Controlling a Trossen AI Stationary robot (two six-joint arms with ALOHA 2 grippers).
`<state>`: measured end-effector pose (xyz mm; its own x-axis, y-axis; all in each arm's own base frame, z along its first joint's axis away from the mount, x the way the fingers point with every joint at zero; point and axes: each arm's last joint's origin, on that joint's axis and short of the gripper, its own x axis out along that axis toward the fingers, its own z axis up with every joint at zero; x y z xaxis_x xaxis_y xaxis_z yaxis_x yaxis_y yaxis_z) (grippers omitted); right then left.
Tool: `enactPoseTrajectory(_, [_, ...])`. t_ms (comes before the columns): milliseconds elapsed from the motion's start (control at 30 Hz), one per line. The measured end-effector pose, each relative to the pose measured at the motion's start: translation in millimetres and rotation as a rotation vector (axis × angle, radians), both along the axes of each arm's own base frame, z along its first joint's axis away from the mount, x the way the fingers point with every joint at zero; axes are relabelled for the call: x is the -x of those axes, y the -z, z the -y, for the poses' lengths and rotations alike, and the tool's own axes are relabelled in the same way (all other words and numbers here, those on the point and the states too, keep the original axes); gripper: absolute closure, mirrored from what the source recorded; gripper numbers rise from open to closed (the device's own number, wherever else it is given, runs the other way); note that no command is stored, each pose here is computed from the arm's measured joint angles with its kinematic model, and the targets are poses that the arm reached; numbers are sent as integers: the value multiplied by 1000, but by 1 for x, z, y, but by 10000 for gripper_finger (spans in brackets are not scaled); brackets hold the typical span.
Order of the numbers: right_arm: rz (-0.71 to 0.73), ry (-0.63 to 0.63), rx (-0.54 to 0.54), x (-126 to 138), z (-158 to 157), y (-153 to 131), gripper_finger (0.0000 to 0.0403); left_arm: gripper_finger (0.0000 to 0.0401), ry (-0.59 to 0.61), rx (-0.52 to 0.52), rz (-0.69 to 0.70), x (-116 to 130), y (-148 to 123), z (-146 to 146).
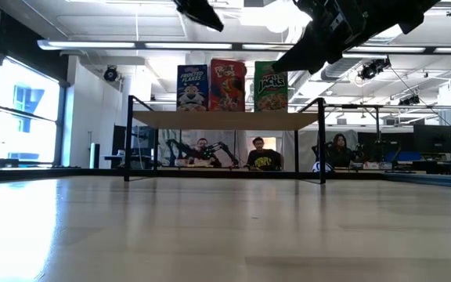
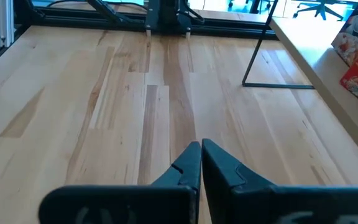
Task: Stack cereal on shelf
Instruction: Put the red cereal box aligned with the other red cereal box on the shelf
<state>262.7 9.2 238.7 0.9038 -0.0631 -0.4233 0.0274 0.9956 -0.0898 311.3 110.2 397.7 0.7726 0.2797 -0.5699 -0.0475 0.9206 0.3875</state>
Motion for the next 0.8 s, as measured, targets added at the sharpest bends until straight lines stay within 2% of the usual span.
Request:
enactPoseTrajectory(67, [0, 0, 2, 0, 0, 0, 401, 269, 2, 24, -52, 2, 20, 5])
enactPoseTrajectory(167, [-1, 0, 2, 0, 0, 0, 401, 315, -77, 2, -118, -1, 56, 7])
enactPoseTrajectory(333, [-1, -2, 2, 0, 0, 0, 401, 374, -198, -82, -87, -6, 88, 5])
enactPoseTrajectory(533, [-1, -2, 0, 0, 0, 0, 401, 388, -249, -97, -32, -7, 91, 0])
enactPoseTrajectory(800, [-1, -2, 0, 0, 0, 0, 401, 388, -227, -52, 42, -12, 91, -9])
